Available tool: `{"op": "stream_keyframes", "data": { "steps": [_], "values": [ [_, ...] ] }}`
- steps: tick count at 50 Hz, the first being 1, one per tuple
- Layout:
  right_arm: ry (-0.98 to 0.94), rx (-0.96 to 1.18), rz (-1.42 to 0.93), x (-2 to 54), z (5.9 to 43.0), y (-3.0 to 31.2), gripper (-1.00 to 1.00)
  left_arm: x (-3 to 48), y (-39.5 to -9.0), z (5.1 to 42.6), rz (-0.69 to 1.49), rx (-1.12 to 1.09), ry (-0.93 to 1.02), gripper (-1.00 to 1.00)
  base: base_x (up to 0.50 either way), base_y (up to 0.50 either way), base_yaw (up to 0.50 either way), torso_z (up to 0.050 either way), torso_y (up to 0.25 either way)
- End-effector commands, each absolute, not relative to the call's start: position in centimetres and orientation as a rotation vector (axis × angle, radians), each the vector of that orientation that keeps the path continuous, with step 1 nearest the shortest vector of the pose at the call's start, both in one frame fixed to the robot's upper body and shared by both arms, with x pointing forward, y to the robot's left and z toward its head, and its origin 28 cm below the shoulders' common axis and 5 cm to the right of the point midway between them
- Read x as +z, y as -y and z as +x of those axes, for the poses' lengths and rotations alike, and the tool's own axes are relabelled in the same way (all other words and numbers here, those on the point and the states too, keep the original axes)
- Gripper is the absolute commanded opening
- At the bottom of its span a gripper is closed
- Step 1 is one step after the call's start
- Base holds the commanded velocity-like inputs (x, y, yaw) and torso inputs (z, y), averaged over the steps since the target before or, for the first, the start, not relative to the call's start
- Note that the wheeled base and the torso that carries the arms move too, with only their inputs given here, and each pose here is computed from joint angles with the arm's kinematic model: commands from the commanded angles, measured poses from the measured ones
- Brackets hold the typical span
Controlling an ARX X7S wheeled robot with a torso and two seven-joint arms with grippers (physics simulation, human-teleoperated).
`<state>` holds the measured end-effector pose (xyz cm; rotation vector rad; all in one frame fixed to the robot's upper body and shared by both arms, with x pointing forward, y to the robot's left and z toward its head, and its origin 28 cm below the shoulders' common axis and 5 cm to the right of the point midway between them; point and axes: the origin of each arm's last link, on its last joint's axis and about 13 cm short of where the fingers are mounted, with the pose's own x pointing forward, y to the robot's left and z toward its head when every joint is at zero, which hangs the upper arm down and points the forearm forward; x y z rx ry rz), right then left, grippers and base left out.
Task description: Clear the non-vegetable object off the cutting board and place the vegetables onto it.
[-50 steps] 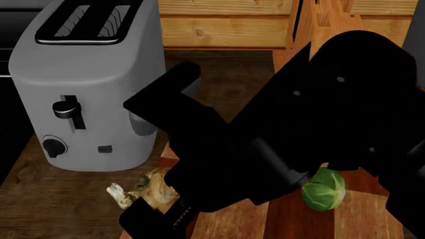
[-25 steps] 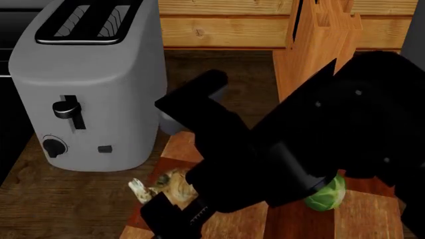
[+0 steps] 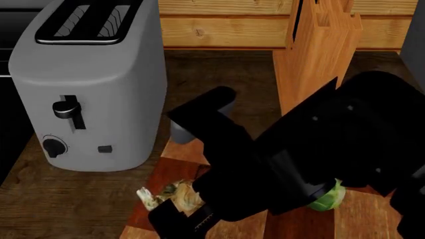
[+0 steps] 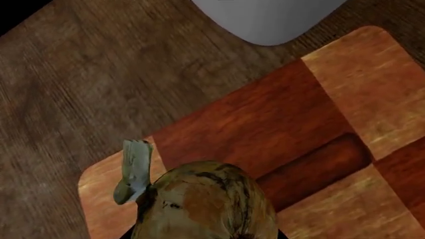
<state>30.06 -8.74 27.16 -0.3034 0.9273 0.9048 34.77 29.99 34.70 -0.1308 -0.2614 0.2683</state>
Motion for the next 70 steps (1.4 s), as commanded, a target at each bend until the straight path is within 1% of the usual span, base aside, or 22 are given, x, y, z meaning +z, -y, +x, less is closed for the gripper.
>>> {"op": "stream_keyframes", "data": {
  "steps": [1, 5, 6, 19, 33, 70],
  "values": [
    [-0.94, 0.896, -0.296, 26.7, 30.3, 9.0, -1.0, 34.6, -30.1, 34.8, -0.132, 0.271, 0.261, 1.0, 0.0, 0.0, 0.0, 0.0, 0.0],
    [-0.939, 0.894, -0.291, 26.7, 30.3, 9.0, -1.0, 34.6, -30.1, 34.7, -0.132, 0.271, 0.261, 1.0, 0.0, 0.0, 0.0, 0.0, 0.0],
    [-0.938, 0.892, -0.291, 26.7, 30.3, 9.1, 1.0, 34.6, -30.1, 34.7, -0.132, 0.271, 0.261, 1.0, 0.0, 0.0, 0.0, 0.0, 0.0],
    [-0.909, 0.89, -0.319, 27.9, 30.0, 9.0, 1.0, 34.7, -30.0, 34.6, -0.132, 0.271, 0.263, 1.0, 0.0, 0.0, 0.0, 0.0, 0.0],
    [-0.83, 0.889, -0.4, 31.2, 29.1, 8.5, 1.0, 35.1, -30.1, 34.5, -0.135, 0.272, 0.273, 1.0, 0.0, 0.0, 0.0, 0.0, 0.0],
    [-0.606, 0.833, -0.478, 37.7, 26.1, 8.4, 1.0, 35.5, -30.0, 34.1, -0.133, 0.271, 0.286, 1.0, 0.0, 0.0, 0.0, 0.0, 0.0]
  ]
}}
